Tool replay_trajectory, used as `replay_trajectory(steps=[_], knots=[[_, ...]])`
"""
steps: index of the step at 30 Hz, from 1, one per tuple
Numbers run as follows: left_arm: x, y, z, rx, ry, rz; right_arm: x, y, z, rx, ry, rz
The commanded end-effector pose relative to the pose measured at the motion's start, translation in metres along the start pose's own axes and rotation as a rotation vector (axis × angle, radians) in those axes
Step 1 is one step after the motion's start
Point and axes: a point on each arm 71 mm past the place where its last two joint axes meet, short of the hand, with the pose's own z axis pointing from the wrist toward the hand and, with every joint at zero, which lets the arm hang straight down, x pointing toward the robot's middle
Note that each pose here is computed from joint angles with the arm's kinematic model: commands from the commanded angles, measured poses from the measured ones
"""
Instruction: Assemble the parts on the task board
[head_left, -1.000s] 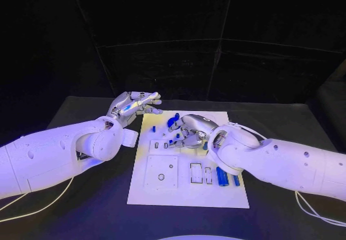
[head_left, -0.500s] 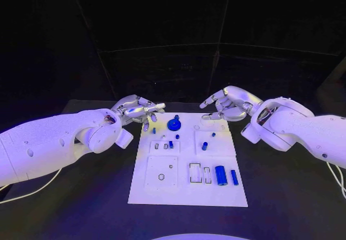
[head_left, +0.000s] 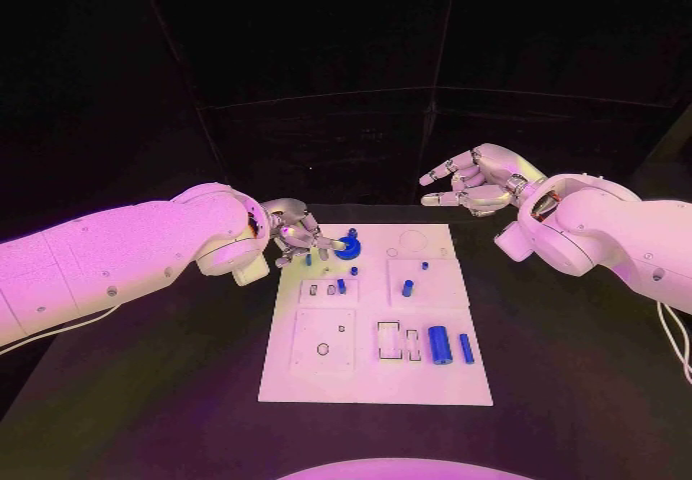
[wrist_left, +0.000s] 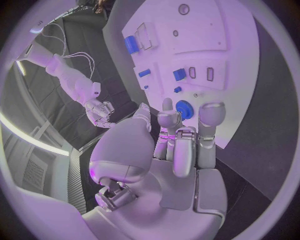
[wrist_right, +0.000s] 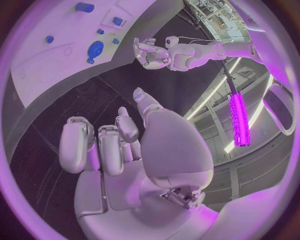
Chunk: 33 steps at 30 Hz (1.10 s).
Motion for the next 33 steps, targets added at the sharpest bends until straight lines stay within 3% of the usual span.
replay_trajectory(steps=[1,7,21,33], knots=[[-0.0001,0.0037,0.0033,-0.140,0.016,0.162,-0.002,0.000,0.002,0.003,0.001,0.004],[0.0043,-0.0076,0.0141,-0.178,0.035,0.216,-0.003,-0.002,0.005,0.016,-0.001,-0.010],[0.0196,-0.0219,0.0322,-0.208,0.089,0.304,0.000,-0.003,0.009,0.026,0.011,-0.030],[0.0299,-0.0296,0.0429,-0.205,0.116,0.333,0.002,-0.002,0.012,0.024,0.021,-0.044]])
